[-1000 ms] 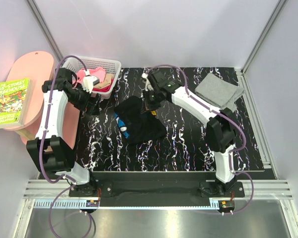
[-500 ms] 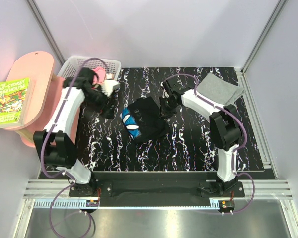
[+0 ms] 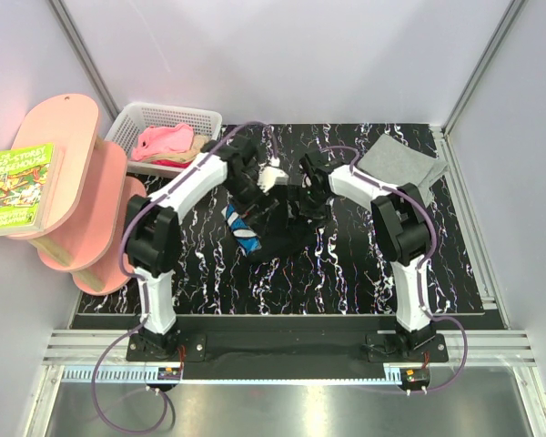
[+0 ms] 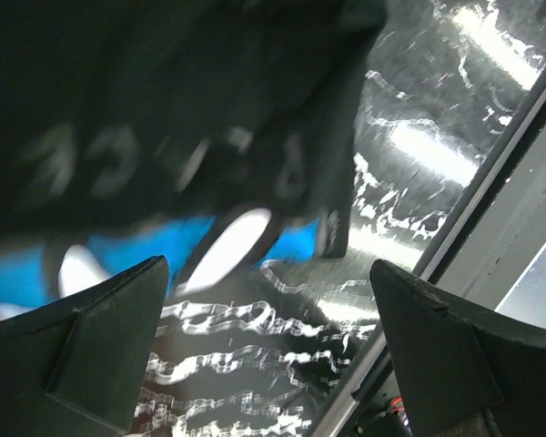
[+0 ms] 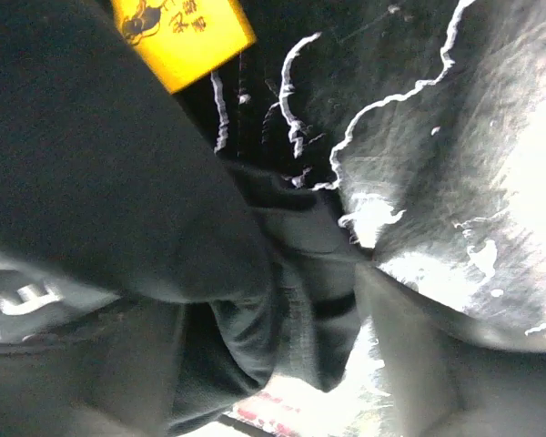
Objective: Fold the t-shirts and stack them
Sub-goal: Fold the tshirt
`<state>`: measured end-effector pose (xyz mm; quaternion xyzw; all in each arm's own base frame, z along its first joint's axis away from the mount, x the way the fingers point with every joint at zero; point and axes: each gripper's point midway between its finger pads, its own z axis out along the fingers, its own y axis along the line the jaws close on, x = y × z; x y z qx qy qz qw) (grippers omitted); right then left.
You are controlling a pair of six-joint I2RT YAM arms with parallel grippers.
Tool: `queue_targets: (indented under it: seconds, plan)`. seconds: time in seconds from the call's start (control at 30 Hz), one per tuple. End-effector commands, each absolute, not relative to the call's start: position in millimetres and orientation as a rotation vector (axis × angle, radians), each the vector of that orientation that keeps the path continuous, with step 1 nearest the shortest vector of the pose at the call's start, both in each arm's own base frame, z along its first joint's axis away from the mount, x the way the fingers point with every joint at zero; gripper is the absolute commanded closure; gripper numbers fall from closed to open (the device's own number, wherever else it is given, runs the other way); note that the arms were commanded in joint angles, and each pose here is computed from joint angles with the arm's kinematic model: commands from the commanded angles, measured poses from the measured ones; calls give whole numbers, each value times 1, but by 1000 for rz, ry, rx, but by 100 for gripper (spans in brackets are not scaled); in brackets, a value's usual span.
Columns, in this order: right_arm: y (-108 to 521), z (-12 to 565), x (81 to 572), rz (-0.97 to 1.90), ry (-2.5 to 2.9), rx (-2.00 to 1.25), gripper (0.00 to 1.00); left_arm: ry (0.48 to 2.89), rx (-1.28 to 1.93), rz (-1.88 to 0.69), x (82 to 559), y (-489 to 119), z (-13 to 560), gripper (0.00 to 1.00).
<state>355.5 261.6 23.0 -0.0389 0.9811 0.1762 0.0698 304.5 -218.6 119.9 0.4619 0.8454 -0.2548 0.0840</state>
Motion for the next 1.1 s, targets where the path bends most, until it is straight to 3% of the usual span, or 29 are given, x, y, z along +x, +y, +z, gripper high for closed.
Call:
queue_targets:
  seconds: [0.0, 0.23, 0.47, 0.53, 0.67, 0.8, 1.07]
  plan:
    - [233, 31, 363, 422, 2934, -47, 0, 2503, 1423, -830, 310, -249, 102, 1]
    - [222, 166, 393, 651, 2625, 104, 0, 2599, 1426, -809, 309, -250, 47, 1]
    - [241, 230, 385, 941, 2438, 237, 0, 2637, 1480, -732, 302, -250, 22, 1]
    - [250, 231, 384, 1037, 2419, 237, 0, 2601, 1451, -773, 302, -253, 38, 1]
    - [267, 214, 377, 1183, 2483, 260, 0, 2381, 1327, -752, 320, -239, 136, 1]
    - [281, 204, 383, 1295, 2475, 276, 0, 2274, 1117, -726, 340, -182, 212, 1]
    - [320, 208, 380, 1647, 2451, 263, 0, 2218, 924, -730, 334, -131, 249, 1]
